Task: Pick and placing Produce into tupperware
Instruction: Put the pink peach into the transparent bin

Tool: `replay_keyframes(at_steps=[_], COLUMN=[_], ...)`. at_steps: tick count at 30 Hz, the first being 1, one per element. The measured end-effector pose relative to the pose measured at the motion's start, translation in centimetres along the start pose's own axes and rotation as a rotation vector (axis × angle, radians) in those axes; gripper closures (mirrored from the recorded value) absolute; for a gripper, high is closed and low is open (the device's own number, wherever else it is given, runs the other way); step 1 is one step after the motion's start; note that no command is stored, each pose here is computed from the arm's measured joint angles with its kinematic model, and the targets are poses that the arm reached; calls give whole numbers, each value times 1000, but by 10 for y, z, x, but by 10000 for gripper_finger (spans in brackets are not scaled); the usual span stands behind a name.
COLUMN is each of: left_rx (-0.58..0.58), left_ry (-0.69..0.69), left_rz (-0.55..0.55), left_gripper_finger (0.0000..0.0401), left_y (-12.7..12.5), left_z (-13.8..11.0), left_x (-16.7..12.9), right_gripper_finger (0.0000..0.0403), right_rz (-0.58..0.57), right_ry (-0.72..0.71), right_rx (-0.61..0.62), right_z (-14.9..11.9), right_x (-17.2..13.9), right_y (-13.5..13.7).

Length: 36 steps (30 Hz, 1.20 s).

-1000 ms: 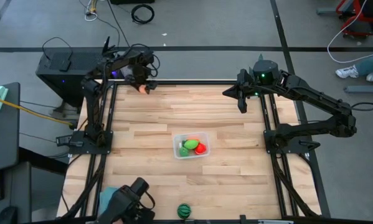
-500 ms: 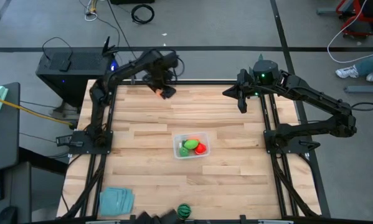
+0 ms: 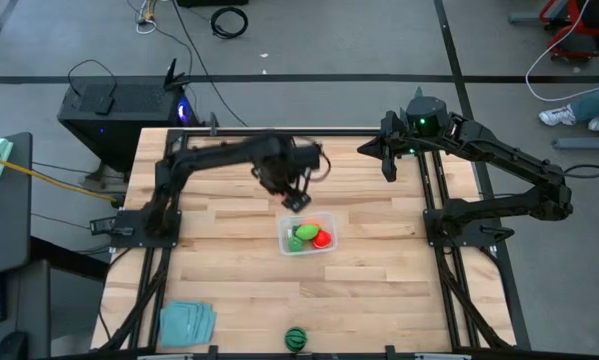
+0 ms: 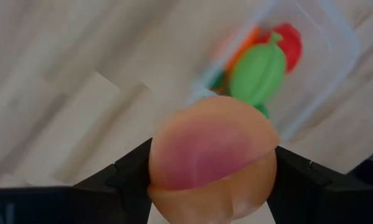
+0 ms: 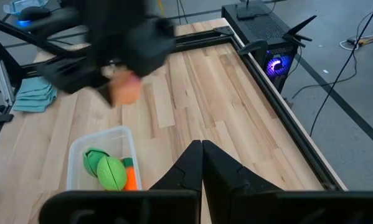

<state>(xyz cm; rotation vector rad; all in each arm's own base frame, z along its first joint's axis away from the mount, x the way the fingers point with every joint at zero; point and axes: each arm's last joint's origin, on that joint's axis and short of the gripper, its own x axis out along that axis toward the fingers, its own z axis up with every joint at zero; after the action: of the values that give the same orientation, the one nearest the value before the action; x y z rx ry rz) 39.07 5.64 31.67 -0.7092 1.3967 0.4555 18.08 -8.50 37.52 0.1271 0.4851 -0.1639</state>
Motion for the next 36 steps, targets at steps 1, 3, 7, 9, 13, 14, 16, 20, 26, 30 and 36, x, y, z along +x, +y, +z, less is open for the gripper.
replay_keyframes(at_steps=[1,3,7,9,13,14,16,20,26,30,36], left_rx=[-13,-30,-71,-86,-92,-92,-95,-88,-57,-51,-52], left_ry=[-2,-11,-28,-51,-29,-30,-25,-37,-31,-30,-22], left_rz=[1,17,13,10,55,57,65,50,47,47,55], left_gripper_finger=[153,155,155,152,154,155,155,152,154,154,125], left_y=[-8,-22,-43,-49,-45,-44,-41,-43,-52,-54,-54], left_z=[-5,-14,-26,-28,-29,-28,-26,-26,-36,-38,-37], left_x=[2,7,16,23,43,49,61,76,80,81,86], right_gripper_finger=[389,389,389,389,389,389,389,389,389,389,389], right_rz=[0,0,0,0,0,0,0,0,0,0,0], right_ry=[0,0,0,0,0,0,0,0,0,0,0], right_rx=[0,0,0,-1,-2,-2,-3,-3,-11,-11,-11], right_z=[0,0,0,0,0,0,0,0,0,0,0], right_x=[0,0,0,0,0,0,0,0,0,0,0], right_y=[0,0,0,0,0,0,0,0,0,0,0])
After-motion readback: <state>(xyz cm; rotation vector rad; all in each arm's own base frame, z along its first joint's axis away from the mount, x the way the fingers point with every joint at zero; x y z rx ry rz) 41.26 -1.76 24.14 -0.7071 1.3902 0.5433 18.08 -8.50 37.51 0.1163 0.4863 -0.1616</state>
